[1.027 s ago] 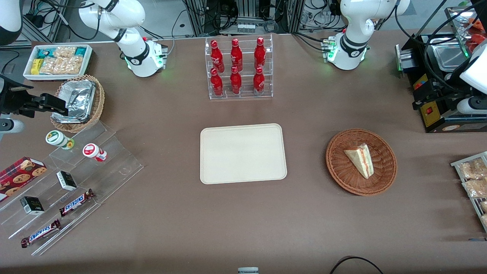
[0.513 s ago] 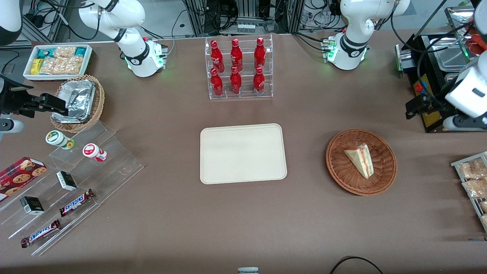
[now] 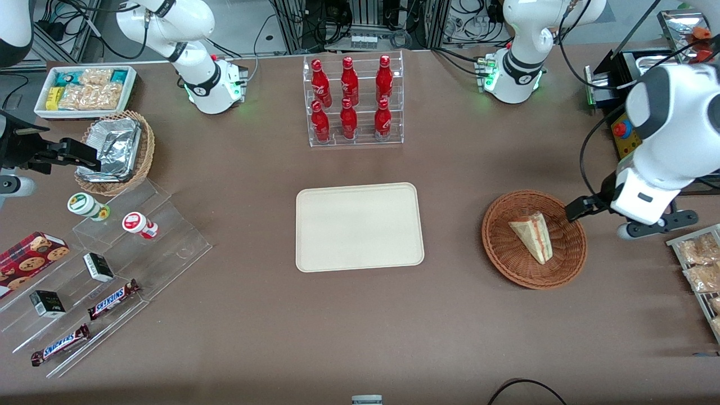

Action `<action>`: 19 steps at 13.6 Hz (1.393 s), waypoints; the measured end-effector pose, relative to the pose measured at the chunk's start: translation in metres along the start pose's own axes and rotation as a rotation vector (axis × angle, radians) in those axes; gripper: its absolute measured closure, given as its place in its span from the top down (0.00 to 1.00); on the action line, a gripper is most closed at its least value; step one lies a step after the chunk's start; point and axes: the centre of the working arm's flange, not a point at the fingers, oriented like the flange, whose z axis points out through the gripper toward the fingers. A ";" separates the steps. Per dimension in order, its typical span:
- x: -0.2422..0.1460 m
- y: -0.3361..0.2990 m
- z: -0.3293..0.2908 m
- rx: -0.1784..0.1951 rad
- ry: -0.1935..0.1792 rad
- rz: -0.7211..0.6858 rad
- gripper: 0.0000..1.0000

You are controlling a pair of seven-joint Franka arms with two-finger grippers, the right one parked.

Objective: Place sandwich from basket to tray
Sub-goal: 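Move the left gripper over the sandwich in the wicker basket, then lower the open left gripper around the wrapped sandwich wedge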

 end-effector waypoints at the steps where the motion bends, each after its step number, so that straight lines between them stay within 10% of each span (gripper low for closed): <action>1: -0.004 -0.001 0.017 -0.006 0.013 -0.057 1.00; 7: -0.023 0.002 0.083 -0.045 0.077 -0.232 1.00; 19: -0.037 0.021 0.130 0.004 -0.018 -0.222 1.00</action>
